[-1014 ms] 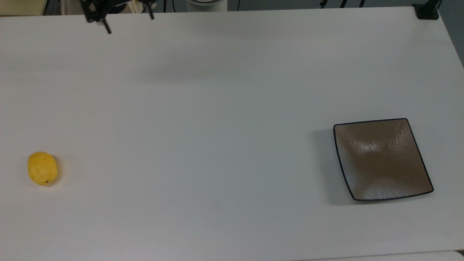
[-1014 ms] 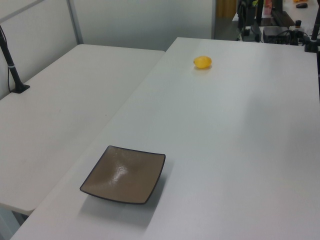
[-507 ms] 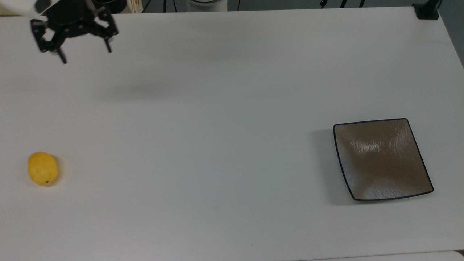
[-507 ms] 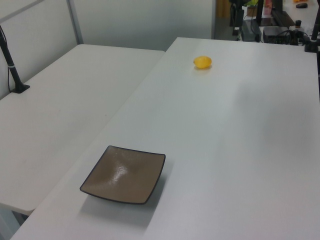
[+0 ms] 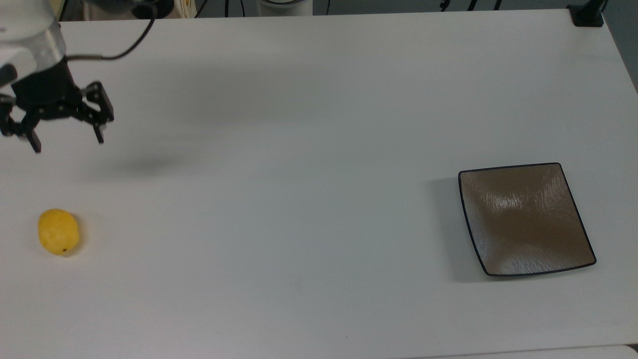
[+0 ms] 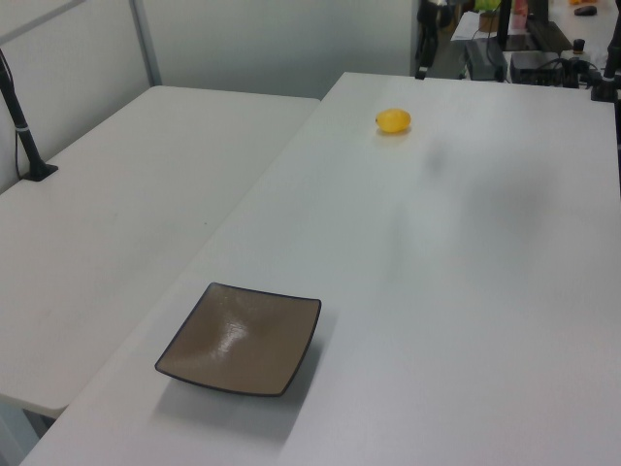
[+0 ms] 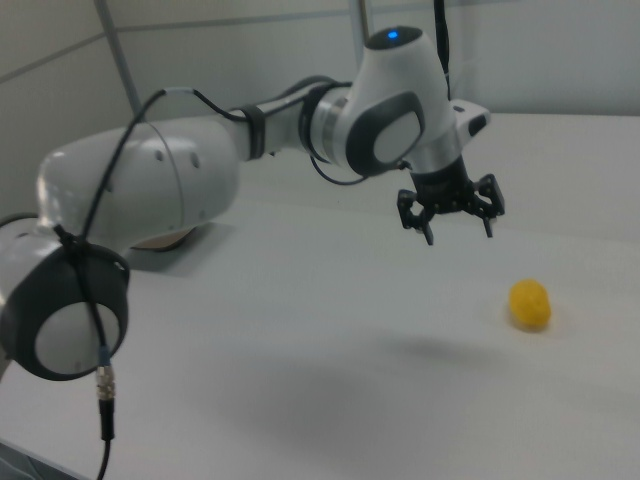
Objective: Put potatoes on a ceramic plate
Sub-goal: 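Move the open gripper over the yellow potato, then lower the gripper around the yellow potato and close it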
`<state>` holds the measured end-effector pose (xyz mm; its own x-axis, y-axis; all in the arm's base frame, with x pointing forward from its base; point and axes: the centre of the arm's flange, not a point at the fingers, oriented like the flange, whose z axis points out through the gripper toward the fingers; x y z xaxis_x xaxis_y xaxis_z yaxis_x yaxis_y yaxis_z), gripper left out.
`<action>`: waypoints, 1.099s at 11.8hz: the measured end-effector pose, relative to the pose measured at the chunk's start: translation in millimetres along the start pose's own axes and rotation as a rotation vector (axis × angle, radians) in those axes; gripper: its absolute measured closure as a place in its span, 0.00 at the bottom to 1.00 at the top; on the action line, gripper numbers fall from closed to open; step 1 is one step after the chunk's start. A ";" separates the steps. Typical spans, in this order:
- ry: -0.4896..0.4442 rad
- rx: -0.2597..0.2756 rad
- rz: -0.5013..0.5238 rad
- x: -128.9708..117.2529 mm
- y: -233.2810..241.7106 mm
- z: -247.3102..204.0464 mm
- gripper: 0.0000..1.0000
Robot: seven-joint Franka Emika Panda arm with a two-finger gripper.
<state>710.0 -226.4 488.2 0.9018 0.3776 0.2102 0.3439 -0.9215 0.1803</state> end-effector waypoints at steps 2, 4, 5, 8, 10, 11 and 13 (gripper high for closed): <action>0.030 -0.032 0.010 3.7 14.0 43.1 0.03; 0.074 -0.077 0.028 -0.2 30.4 80.1 0.02; 0.091 -0.094 0.032 -2.1 34.5 96.7 0.02; 0.138 -0.138 0.036 -5.5 37.5 144.5 0.02; 0.166 -0.163 0.038 -6.5 39.1 160.6 0.02; 0.180 -0.175 0.038 -6.8 39.4 165.9 0.02; 0.203 -0.195 0.039 -9.0 39.3 181.0 0.01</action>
<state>762.8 -282.4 319.5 0.8359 0.3707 0.4048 0.2354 -0.9084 0.3456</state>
